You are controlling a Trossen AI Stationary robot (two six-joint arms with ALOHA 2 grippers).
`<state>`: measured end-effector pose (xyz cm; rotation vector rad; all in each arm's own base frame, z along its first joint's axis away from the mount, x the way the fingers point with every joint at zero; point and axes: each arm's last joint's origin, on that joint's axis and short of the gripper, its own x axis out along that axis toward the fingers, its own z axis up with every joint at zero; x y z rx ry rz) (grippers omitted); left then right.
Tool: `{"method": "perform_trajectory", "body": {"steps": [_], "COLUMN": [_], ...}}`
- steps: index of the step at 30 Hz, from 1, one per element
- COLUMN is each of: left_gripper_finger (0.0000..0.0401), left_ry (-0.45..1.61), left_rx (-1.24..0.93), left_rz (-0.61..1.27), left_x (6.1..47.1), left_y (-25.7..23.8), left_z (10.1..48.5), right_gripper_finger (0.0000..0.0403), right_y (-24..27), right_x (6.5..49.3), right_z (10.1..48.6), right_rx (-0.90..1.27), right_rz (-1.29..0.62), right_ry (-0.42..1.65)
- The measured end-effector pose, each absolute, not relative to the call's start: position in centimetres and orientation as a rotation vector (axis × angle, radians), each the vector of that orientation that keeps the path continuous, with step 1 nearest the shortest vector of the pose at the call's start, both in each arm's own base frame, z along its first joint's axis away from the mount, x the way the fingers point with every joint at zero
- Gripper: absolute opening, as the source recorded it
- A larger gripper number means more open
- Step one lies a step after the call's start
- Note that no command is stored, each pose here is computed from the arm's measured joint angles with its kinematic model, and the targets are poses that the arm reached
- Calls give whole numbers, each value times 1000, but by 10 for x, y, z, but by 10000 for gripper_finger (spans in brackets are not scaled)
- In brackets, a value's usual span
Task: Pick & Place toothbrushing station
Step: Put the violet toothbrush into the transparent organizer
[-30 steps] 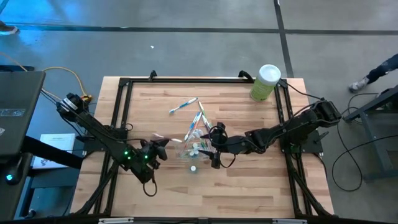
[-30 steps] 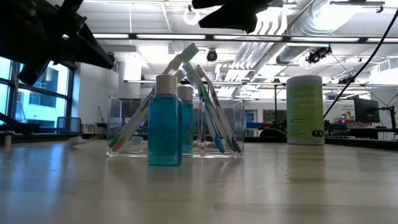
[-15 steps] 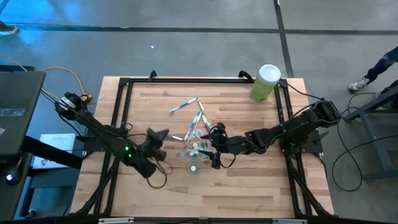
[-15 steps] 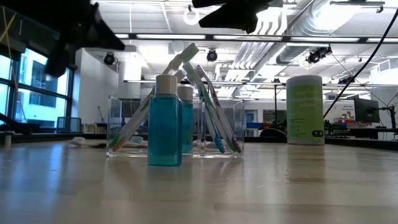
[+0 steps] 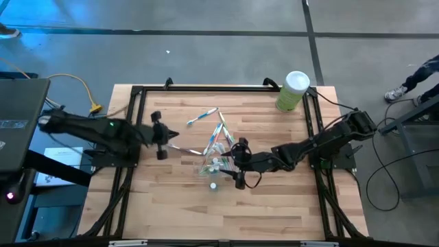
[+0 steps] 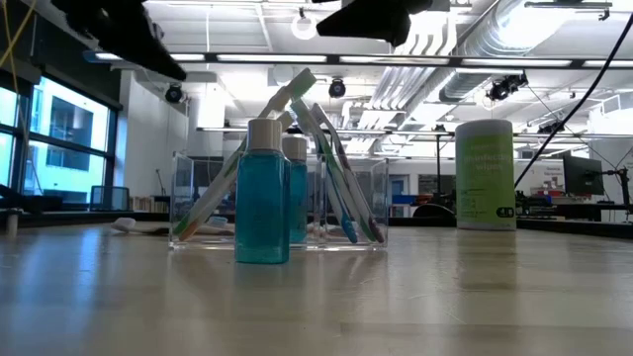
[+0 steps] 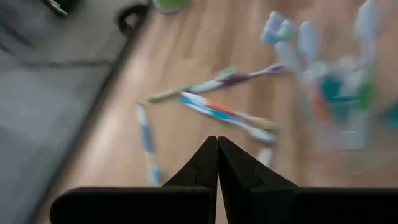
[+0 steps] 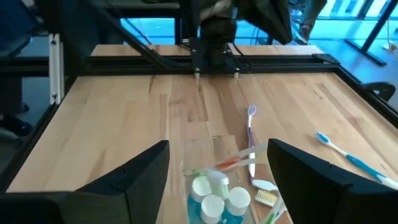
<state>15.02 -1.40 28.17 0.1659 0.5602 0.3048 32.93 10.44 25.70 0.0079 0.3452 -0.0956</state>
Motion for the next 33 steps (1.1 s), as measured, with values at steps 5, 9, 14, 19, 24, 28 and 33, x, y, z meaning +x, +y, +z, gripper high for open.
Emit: {"method": "perform_trajectory", "body": {"steps": [5, 9, 14, 19, 24, 28, 33], "left_gripper_finger": [2, 2, 2, 3, 25, 70, 154], "left_ry": [484, 429, 389, 402, 406, 411, 462], "left_rx": [-55, -137, -178, -183, -202, -216, -219], "left_rz": [307, 361, 359, 270, 247, 260, 286], "left_x": [129, 123, 123, 126, 127, 127, 124], "left_y": [3, 9, 10, 7, 7, 8, 10], "left_z": [292, 296, 300, 299, 299, 298, 294], "right_gripper_finger": [263, 263, 263, 263, 263, 263, 263], "right_y": [107, 107, 107, 107, 107, 107, 107], "right_x": [328, 328, 328, 327, 327, 327, 327], "right_z": [257, 256, 255, 254, 254, 254, 254], "right_rx": [-36, -44, -72, -79, -99, -99, -96], "right_rz": [-78, -77, -72, -72, -69, -69, -70], "right_ry": [351, 356, 369, 380, 384, 384, 384]}}
